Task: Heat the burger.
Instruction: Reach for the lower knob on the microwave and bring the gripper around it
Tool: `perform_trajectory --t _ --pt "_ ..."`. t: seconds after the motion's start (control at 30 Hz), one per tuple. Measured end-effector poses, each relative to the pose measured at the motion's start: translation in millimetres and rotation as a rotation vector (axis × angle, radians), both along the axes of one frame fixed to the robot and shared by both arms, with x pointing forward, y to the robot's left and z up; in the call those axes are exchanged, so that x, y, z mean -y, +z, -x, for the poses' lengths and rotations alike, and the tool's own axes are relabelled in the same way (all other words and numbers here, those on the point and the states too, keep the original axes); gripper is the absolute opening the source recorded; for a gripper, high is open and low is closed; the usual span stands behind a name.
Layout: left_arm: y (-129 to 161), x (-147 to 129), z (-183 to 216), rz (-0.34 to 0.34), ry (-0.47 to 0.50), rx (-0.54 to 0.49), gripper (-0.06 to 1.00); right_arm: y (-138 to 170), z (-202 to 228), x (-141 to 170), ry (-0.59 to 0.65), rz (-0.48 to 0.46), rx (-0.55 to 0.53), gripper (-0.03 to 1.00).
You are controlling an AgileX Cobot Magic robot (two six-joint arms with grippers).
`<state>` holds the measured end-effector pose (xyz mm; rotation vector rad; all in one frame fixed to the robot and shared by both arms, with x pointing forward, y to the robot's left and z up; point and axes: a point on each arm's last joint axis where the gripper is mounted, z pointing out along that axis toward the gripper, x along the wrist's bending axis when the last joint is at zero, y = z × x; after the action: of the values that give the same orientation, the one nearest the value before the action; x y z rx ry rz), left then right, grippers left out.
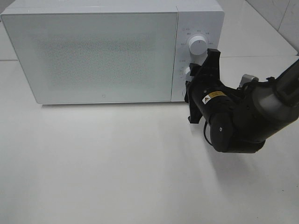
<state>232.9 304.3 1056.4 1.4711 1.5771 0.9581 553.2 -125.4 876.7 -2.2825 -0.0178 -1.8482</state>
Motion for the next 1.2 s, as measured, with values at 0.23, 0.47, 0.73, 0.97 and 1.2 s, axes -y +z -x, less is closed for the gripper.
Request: perform_trajectory --t 0.23,0.47,0.73,0.97,1.2 --pt "0.0 0.0 0.0 0.000 0.000 0.000 0.99 0.0 0.0 0.0 -0.001 -0.003 0.000 0.41" --pt "0.0 0.0 0.0 0.000 0.000 0.000 0.99 0.0 0.0 0.0 -0.001 -0.004 -0.001 0.41" --pt "0.0 0.0 0.0 0.000 0.000 0.000 0.99 0.1 0.0 0.1 -0.002 -0.004 0.000 0.41" --pt "0.0 0.0 0.0 0.000 0.000 0.000 0.99 -0.1 0.0 0.7 -0.011 -0.002 -0.001 0.41" --pt "0.0 0.0 0.0 0.000 0.000 0.000 0.99 4.0 -0.4 -10.3 0.050 0.048 0.031 0.49"
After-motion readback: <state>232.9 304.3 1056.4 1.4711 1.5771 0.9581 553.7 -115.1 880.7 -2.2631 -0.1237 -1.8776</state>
